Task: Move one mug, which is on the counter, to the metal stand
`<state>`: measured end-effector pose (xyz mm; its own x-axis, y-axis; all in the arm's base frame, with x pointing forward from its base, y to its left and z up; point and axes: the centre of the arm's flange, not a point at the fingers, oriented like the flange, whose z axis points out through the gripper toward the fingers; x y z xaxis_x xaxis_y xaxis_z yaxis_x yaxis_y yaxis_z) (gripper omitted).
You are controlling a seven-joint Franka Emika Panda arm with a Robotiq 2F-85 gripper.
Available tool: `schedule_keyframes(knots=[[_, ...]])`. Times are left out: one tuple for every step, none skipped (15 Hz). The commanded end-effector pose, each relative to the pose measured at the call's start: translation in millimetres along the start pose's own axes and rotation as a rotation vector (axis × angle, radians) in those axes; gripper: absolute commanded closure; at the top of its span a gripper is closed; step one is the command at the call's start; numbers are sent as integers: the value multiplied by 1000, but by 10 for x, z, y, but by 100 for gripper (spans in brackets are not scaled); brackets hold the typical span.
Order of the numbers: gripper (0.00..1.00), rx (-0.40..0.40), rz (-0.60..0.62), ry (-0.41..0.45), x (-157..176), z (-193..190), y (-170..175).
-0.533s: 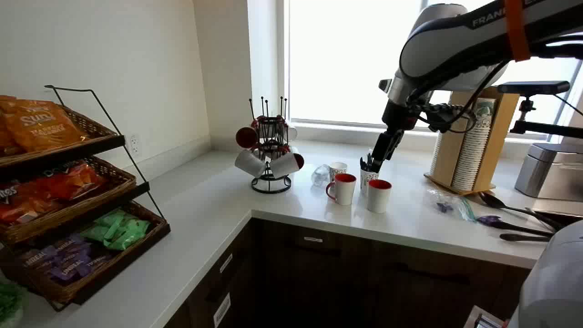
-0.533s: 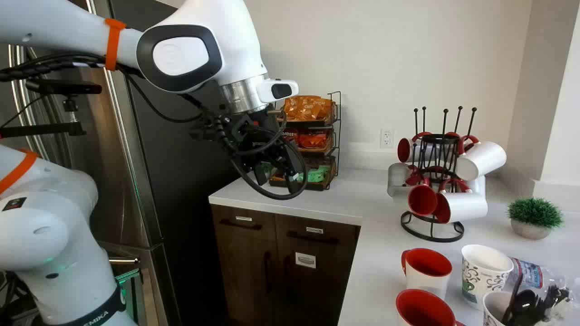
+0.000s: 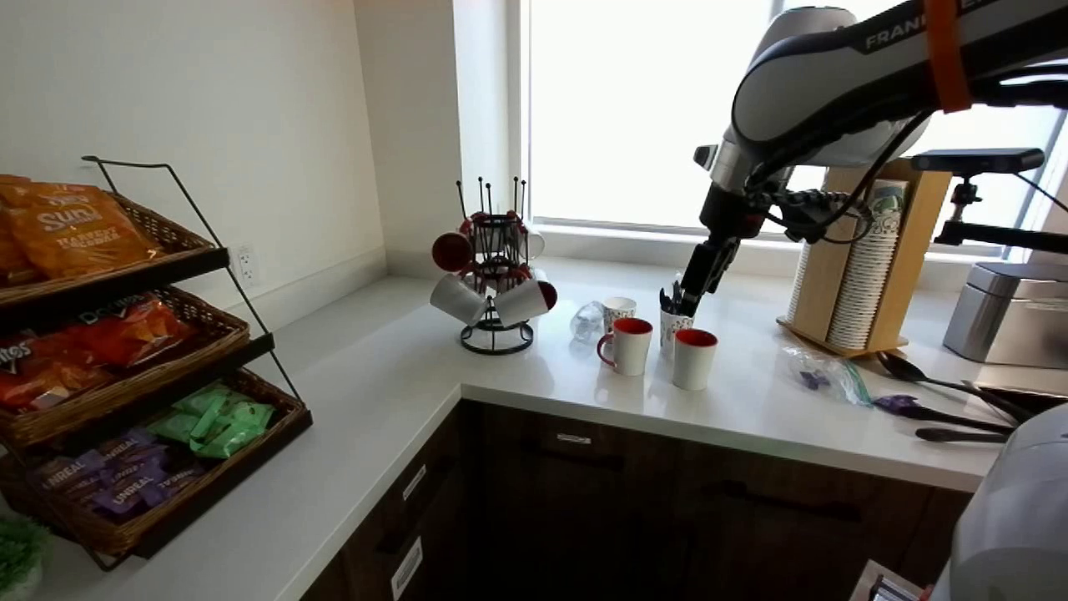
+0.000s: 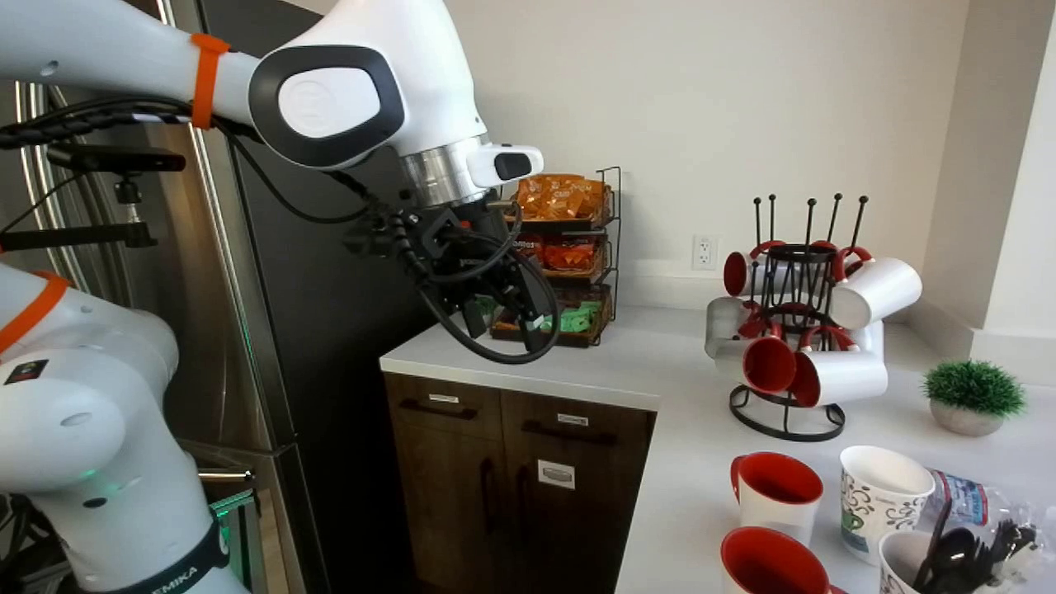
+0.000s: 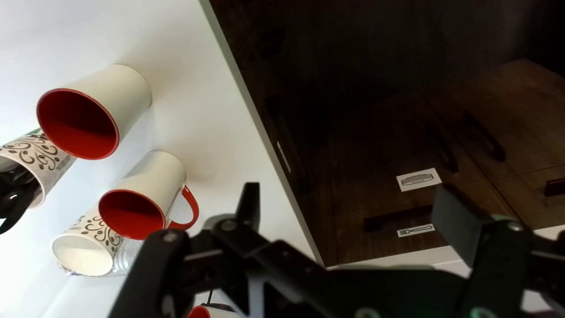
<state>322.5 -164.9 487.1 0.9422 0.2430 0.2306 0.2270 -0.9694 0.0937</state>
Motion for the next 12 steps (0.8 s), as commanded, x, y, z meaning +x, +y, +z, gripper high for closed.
schedule_keyframes(knots=[[0, 0, 0, 0, 0, 0, 0], [0, 0, 0, 0, 0, 0, 0], [0, 0, 0, 0, 0, 0, 0], [0, 0, 0, 0, 0, 0, 0], [0, 3, 19, -11, 85, 42, 15], [0, -7, 55, -12, 200, 82, 32], [0, -24, 107, -13, 323, 125, 61], [0, -45, 163, -23, 457, 171, 96], [0, -69, 223, -19, 584, 228, 123], [0, -84, 269, -28, 717, 287, 127], [0, -99, 321, -14, 844, 371, 148], [0, -113, 367, -26, 976, 464, 170]])
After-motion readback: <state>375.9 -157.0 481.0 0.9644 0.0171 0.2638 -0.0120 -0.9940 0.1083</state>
